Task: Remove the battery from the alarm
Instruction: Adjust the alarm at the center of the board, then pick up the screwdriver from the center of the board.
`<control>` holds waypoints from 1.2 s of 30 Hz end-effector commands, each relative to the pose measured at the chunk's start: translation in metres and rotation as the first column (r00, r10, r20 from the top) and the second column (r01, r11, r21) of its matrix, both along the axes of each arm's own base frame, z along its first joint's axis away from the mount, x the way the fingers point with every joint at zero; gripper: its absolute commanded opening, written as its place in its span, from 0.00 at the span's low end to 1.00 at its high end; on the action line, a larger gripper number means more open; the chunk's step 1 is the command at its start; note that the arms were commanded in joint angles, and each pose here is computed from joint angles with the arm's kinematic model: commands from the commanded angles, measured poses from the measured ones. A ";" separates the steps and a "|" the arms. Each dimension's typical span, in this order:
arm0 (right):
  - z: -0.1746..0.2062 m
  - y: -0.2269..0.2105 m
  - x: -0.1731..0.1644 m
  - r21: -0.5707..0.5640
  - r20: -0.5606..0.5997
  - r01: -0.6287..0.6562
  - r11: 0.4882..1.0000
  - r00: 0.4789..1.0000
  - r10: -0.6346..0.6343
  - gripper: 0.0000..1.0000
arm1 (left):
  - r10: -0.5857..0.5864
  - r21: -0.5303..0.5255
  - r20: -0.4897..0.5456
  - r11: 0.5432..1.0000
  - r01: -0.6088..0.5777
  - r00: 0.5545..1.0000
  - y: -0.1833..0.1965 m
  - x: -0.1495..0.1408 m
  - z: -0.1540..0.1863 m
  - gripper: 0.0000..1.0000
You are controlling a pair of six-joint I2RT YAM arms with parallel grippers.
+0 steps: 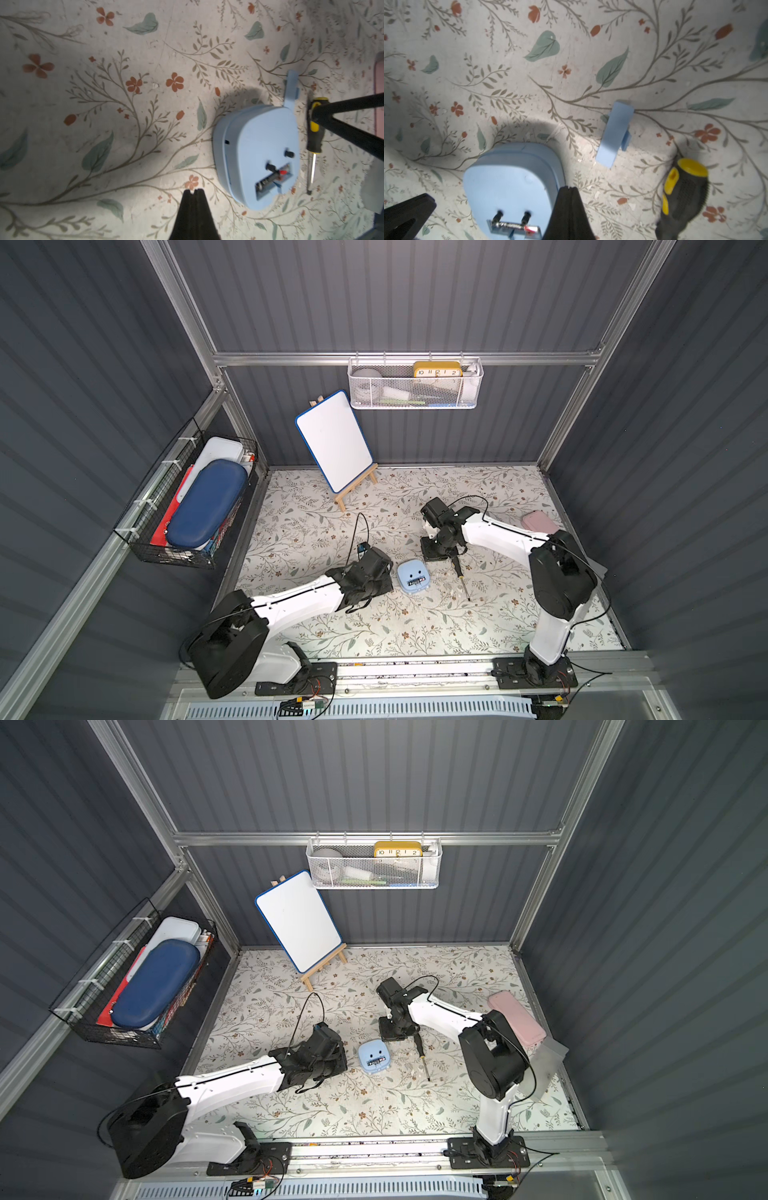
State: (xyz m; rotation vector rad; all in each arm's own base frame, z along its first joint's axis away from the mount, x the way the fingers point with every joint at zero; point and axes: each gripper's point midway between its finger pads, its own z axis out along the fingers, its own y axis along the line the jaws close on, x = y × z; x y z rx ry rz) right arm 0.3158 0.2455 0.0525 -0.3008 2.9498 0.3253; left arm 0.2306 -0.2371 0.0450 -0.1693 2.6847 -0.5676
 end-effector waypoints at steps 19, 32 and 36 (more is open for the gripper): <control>-0.017 0.006 -0.048 0.013 -0.083 -0.029 0.999 0.996 0.030 0.00 | -0.112 0.001 0.077 0.994 0.112 0.991 -0.034 0.047 -0.015 0.00; 0.009 -0.023 -0.043 -0.094 0.038 0.054 0.994 0.998 -0.050 0.07 | -0.111 0.011 0.067 0.994 0.111 0.992 -0.031 0.044 -0.017 0.00; 0.032 -0.063 -0.023 -0.180 0.174 0.154 0.972 0.977 -0.122 0.32 | -0.086 0.054 0.105 0.995 0.081 0.991 -0.017 0.047 0.000 0.00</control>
